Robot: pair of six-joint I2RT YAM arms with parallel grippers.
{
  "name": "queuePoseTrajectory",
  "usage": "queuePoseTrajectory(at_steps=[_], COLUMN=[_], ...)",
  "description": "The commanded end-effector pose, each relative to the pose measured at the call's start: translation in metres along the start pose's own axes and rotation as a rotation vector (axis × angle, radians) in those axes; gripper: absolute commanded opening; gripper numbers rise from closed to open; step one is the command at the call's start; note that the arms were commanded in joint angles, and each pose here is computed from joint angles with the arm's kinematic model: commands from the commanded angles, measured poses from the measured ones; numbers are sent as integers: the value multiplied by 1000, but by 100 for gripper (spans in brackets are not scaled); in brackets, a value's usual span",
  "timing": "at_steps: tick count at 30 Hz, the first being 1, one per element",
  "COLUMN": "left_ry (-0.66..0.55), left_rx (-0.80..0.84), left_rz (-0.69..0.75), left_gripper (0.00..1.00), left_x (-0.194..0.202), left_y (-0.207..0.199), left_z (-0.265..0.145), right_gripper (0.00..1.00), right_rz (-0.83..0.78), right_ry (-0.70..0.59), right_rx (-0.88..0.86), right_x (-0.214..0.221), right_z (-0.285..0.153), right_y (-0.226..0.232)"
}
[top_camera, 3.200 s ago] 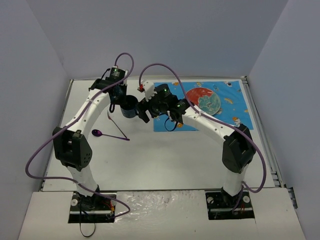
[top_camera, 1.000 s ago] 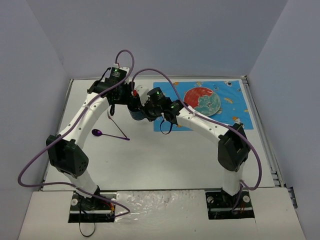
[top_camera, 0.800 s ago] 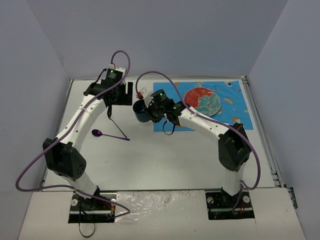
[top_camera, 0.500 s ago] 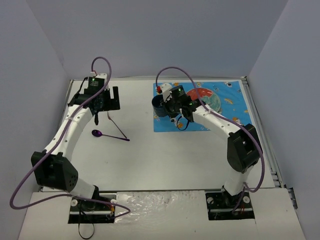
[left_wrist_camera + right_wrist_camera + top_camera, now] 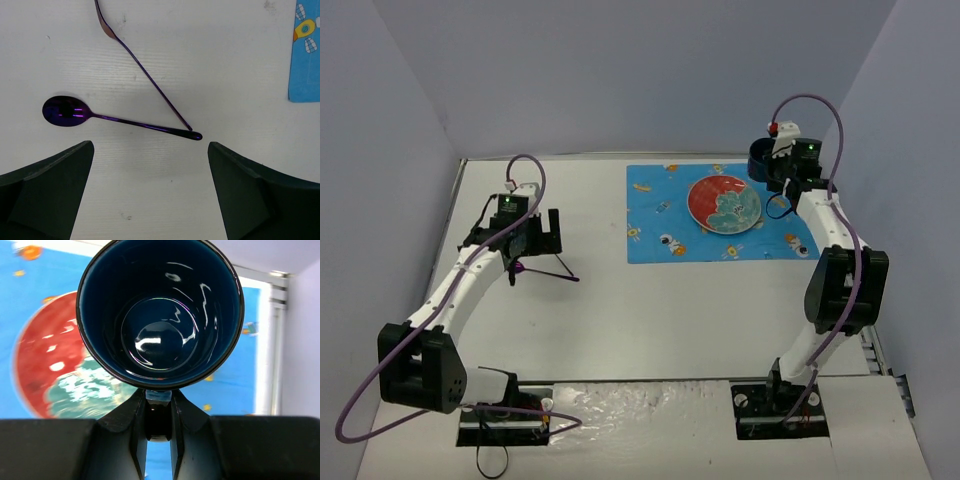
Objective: Set the dinner table for one person
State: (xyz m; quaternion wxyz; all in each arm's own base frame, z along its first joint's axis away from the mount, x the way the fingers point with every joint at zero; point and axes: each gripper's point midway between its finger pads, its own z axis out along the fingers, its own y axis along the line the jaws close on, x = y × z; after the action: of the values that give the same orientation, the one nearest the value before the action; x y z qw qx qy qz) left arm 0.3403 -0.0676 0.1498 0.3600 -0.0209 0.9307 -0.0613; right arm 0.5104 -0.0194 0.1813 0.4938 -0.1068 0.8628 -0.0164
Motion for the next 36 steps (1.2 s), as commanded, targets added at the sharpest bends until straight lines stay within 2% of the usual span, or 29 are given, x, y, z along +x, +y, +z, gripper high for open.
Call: queuePoseTrajectory(at_steps=[1,6,12,24,36], left_ry=[-128,-112,-103,-51,-21], left_rx=[42,42,31,24,10], left_rz=[27,46,45,46,51], left_gripper=[95,95,95,95,95], left_x=[-24,-12,-8,-5,-1], left_y=[-7,-5,-3,-3,-2], left_z=[-5,0,-2,-3,-2], right_gripper=[0,0,0,0,0], right_rz=[-44,7,12,3,-45], right_ry=[-241,-226,-238,-275,-236], right_rx=[44,81,105,99,91], right_x=[-68,-42,-38,-50,-37], right_z=[3,21,33,58,92], right_y=[-41,-86,-110,-136,-150])
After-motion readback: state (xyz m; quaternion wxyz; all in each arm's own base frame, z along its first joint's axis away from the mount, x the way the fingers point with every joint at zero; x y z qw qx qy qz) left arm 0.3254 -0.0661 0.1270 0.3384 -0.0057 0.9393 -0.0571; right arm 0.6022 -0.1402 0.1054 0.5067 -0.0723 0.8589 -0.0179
